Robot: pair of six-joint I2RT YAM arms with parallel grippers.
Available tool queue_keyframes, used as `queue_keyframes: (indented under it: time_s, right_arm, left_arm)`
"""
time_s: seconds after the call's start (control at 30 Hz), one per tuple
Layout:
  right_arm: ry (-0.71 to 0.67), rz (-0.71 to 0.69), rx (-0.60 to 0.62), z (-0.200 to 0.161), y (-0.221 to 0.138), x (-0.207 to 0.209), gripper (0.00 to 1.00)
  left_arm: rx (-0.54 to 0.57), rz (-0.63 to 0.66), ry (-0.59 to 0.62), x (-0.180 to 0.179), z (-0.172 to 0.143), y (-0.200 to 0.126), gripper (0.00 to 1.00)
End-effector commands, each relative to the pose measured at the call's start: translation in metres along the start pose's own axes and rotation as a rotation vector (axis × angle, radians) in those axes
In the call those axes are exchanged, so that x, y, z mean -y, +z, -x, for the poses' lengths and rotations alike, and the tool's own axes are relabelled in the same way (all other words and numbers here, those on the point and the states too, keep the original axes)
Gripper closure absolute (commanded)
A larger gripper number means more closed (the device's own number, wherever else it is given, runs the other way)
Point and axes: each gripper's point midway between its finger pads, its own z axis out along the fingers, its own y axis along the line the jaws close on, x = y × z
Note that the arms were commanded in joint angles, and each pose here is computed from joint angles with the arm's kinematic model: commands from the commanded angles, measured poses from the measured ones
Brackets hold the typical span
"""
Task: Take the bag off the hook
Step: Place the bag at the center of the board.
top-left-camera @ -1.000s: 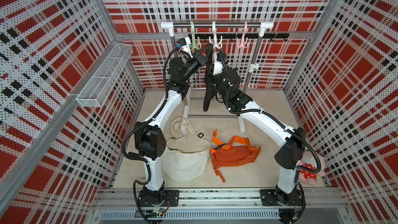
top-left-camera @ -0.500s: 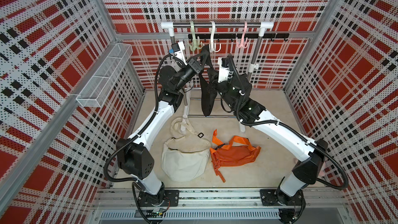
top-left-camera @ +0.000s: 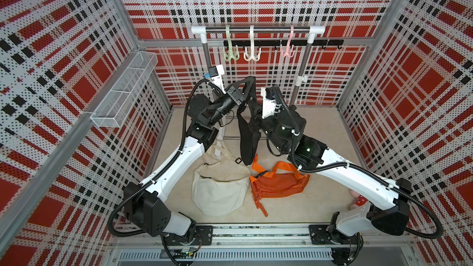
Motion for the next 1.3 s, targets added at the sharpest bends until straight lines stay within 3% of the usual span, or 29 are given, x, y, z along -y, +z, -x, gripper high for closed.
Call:
queue_keyframes:
  time_s: [0.0, 0.37, 0.9, 1.1, 1.27]
  right_arm:
    - [0.038, -0.060, 0.040, 0.017, -0.025, 0.011, 1.00]
    - [0.066, -0.235, 0.041, 0.038, -0.095, 0.063, 1.00]
    - [0.012, -0.588, 0.074, 0.066, -0.197, 0.165, 1.00]
    - [0.001, -0.694, 0.052, 0.061, -0.229, 0.194, 1.00]
    - [0.044, -0.715, 0.043, 0.057, -0.252, 0.211, 1.00]
  left_arm:
    - [0.003, -0.035, 0.018, 0.021, -0.004, 0.000, 0.92]
    - [-0.170, -0.190, -0.089, 0.065, -0.084, 0.049, 0.92]
    - [-0.422, -0.379, -0.313, 0.086, -0.240, 0.133, 0.93]
    - [-0.482, -0.408, -0.417, 0.079, -0.296, 0.148, 0.93]
    - [-0.499, -0.449, -0.472, 0.086, -0.319, 0.153, 0.93]
